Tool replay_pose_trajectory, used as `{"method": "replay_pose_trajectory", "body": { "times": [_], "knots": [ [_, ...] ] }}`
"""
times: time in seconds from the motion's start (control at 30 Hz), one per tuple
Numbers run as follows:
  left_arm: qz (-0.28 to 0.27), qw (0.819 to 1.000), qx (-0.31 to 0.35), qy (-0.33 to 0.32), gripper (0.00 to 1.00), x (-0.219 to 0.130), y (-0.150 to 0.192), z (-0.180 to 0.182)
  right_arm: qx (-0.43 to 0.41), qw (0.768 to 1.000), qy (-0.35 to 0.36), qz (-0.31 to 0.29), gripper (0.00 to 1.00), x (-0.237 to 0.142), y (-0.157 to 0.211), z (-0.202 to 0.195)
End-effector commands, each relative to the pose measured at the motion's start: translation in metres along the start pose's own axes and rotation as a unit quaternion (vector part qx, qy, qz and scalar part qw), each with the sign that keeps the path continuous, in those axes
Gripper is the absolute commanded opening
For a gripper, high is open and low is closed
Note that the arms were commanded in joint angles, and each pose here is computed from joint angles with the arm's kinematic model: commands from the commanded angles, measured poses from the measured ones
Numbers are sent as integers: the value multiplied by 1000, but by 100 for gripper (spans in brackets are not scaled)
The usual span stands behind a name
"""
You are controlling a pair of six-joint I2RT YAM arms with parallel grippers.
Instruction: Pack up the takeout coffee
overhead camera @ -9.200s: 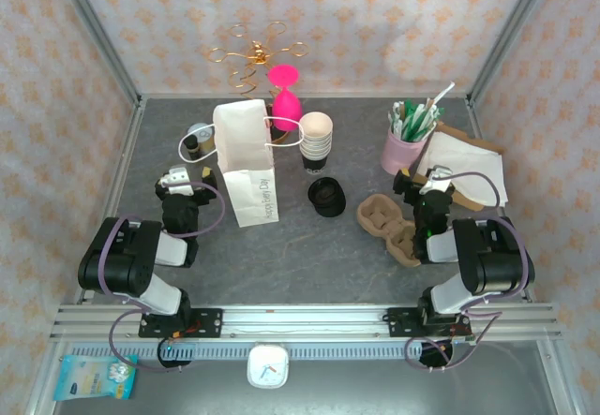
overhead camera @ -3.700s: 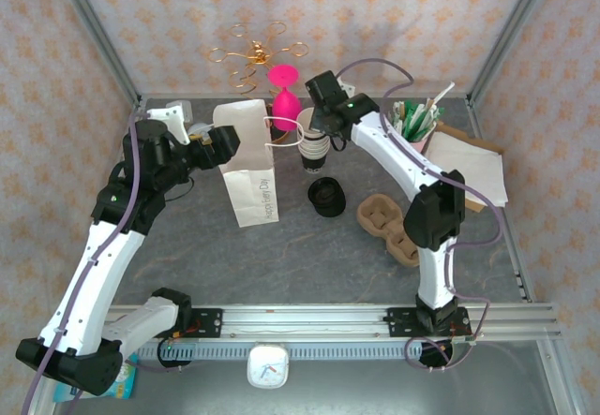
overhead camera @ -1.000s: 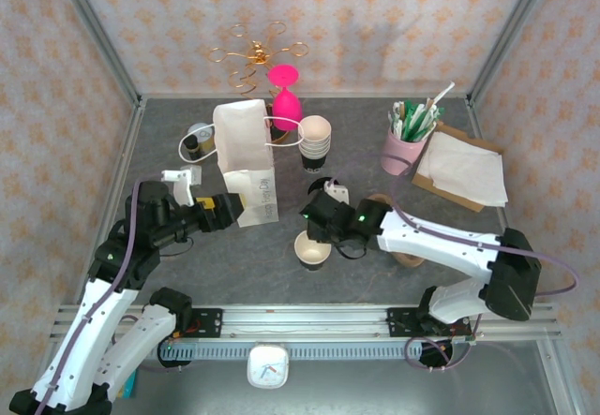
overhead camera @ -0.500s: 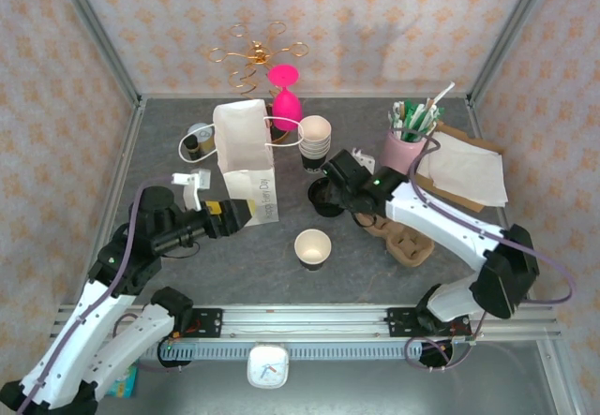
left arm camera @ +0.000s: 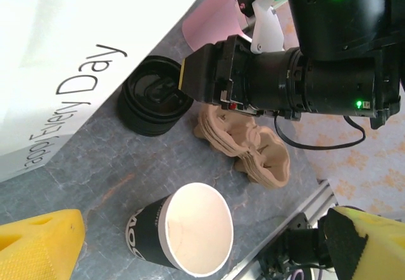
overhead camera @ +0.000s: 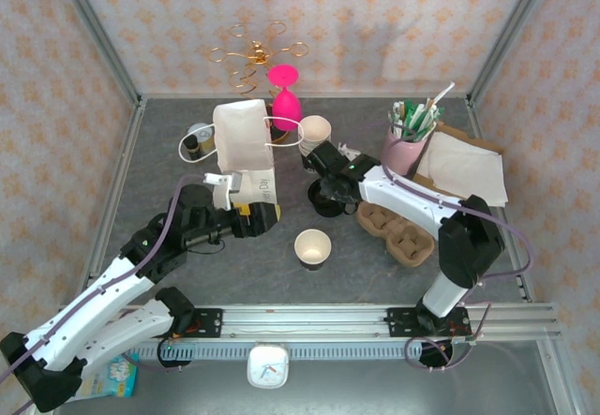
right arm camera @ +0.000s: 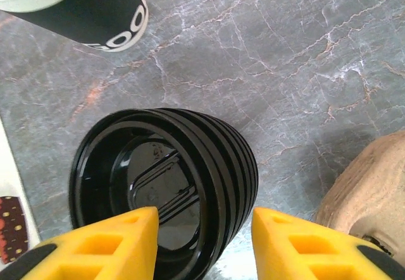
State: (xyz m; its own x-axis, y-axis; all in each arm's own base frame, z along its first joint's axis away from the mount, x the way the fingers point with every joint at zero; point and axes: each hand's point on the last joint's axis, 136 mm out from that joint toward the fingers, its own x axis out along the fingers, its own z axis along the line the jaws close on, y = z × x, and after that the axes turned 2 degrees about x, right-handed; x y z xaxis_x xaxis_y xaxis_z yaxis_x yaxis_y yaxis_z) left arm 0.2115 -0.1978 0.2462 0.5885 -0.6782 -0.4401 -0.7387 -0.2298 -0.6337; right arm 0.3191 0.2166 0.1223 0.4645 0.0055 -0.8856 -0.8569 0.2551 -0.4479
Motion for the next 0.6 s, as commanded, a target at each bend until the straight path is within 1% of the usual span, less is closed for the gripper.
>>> {"method": "replay_pose_trajectory", "body": {
  "times": [0.0,0.27,0.33,0.47,0.57],
  "knots": [
    [-21,1000,17,-7,99,2,-8,1,-3,1000,15,-21,37,1,-13,0],
    [-17,999,22,-23,99,4,-6,7,-16,999,26,-19,33,7,-12,0],
    [-18,999,23,-27,99,3,-6,9,-19,999,26,-17,30,8,-11,0],
    [-18,999,24,-29,99,2,-6,10,-26,999,32,-8,31,13,-7,-1],
    [-19,999,25,-28,99,3,-7,9,-28,999,33,-6,30,15,-6,-1]
  ]
}}
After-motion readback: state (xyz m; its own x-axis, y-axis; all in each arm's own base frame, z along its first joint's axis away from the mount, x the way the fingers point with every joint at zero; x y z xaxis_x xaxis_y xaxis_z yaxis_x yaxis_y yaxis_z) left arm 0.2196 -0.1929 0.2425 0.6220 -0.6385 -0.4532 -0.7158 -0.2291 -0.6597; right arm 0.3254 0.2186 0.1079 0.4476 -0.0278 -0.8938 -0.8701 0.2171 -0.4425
